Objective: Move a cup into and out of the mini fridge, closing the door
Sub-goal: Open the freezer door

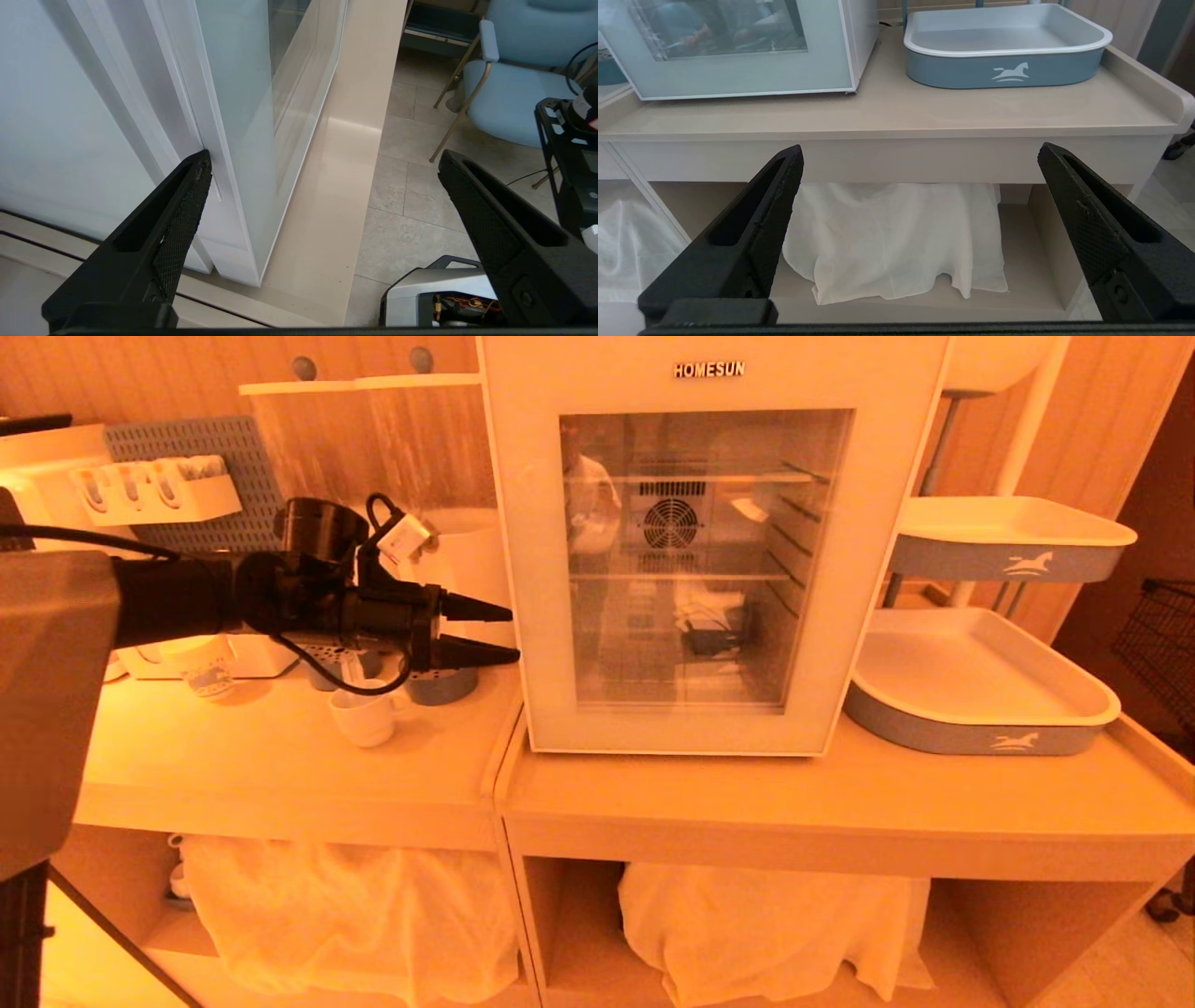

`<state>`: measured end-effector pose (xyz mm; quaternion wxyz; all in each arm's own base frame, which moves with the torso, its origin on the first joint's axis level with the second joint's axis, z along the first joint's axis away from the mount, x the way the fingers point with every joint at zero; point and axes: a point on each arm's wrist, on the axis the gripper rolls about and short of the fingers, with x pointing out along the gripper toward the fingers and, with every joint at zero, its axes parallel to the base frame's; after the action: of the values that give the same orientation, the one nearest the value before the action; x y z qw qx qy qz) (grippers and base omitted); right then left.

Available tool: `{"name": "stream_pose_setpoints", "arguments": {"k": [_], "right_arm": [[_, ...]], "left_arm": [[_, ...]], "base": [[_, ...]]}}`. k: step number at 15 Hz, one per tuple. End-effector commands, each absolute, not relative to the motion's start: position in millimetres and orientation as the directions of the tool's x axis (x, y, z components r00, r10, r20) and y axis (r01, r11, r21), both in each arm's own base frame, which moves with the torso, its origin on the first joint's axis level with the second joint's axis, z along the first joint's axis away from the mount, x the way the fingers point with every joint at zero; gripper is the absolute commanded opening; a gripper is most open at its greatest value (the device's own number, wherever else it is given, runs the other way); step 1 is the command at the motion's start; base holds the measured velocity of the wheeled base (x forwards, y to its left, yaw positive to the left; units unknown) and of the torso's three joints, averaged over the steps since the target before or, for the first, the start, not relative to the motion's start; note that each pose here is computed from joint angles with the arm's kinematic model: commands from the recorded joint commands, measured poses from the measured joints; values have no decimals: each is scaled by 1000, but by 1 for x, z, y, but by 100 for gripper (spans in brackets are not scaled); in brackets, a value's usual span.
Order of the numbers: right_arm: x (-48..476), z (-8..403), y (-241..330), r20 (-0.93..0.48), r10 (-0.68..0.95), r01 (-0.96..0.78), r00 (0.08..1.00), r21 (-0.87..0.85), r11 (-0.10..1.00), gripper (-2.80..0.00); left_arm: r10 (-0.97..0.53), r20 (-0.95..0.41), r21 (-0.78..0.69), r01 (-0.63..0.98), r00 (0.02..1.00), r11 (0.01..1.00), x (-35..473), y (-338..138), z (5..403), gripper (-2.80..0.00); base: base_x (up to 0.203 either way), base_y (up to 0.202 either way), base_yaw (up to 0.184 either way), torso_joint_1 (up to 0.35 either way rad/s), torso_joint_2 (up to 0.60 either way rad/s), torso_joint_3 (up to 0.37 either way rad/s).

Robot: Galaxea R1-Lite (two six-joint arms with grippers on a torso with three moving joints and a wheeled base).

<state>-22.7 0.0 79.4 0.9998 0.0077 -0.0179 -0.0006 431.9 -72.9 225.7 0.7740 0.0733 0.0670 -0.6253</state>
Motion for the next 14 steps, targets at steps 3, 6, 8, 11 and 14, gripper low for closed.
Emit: {"name": "stream_pose_setpoints", "arguments": {"k": [3,6,8,11,14], "right_arm": [[-22,75,0,21,0,0,1000,15,1000,0],[-22,75,0,21,-1,0,1000,15,1000,0],[-22,75,0,21,-1,1,1000,15,1000,0],[-22,75,0,21,0,0,1000,15,1000,0],[-22,75,0,21,-1,1,1000,15,1000,0]], "left_arm": [[-958,-189,50,976,217,212,433,-72,228,0],[-955,-183,74,972,233,223,434,-72,231,0],[-955,-182,75,972,234,223,434,-72,231,0],[-957,-181,59,973,228,221,435,-72,229,0],[-965,-165,6,979,202,204,430,-72,236,0]], "base": [[0,0,0,0,0,0],[0,0,0,0,0,0],[0,0,0,0,0,0],[0,0,0,0,0,0],[0,0,0,0,0,0]]}}
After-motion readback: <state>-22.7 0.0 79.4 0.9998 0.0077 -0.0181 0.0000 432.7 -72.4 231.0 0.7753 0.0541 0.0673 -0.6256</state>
